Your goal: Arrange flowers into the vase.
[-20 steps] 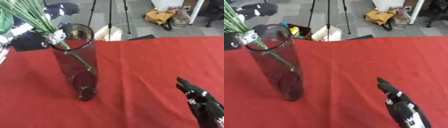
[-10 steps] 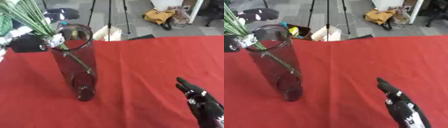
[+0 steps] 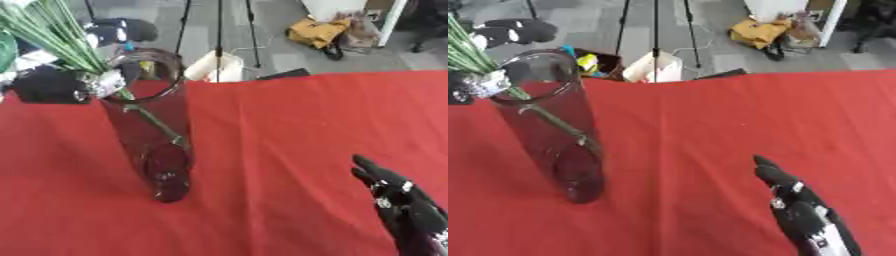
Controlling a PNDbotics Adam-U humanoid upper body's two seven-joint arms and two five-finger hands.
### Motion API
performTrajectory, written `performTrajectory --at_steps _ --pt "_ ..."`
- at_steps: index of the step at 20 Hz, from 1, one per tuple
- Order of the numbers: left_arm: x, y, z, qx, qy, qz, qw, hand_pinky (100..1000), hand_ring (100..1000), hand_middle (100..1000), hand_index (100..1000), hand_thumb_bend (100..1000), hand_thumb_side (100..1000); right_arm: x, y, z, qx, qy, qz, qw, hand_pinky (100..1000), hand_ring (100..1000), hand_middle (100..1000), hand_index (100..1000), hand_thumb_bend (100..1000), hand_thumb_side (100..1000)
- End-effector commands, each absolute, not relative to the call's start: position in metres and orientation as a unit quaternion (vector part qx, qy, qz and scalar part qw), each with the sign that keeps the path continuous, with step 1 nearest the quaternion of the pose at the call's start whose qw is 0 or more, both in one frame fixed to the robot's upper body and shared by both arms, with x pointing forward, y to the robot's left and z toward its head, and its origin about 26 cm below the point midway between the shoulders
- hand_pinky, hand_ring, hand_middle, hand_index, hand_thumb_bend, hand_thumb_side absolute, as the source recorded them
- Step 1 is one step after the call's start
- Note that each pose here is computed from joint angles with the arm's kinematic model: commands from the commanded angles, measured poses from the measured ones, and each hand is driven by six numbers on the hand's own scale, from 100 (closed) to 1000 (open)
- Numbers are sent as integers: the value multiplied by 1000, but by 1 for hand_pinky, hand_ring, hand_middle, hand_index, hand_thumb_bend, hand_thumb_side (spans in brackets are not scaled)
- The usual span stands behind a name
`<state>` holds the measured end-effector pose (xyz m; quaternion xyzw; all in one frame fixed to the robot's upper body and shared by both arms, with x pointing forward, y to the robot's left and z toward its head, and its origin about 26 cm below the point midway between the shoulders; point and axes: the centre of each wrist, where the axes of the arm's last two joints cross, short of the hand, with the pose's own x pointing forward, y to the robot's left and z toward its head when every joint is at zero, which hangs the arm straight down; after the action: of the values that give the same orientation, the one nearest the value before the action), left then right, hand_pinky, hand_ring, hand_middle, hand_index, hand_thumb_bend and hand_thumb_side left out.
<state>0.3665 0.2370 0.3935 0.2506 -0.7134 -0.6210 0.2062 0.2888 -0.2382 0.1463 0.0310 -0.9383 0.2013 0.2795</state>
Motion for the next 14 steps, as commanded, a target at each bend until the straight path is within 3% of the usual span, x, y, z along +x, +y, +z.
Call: performTrajectory --at_steps 1,14 --pt "359 249 414 284 -705 -619 200 1000 995 1000 1000 100 978 288 -239 152 30 -940 205 270 985 1000 100 891 100 1000" --pt "361 253 420 282 -672 -654 204 1000 1000 1000 1000 100 1000 288 -239 153 30 -939 205 273 987 1000 100 889 100 1000"
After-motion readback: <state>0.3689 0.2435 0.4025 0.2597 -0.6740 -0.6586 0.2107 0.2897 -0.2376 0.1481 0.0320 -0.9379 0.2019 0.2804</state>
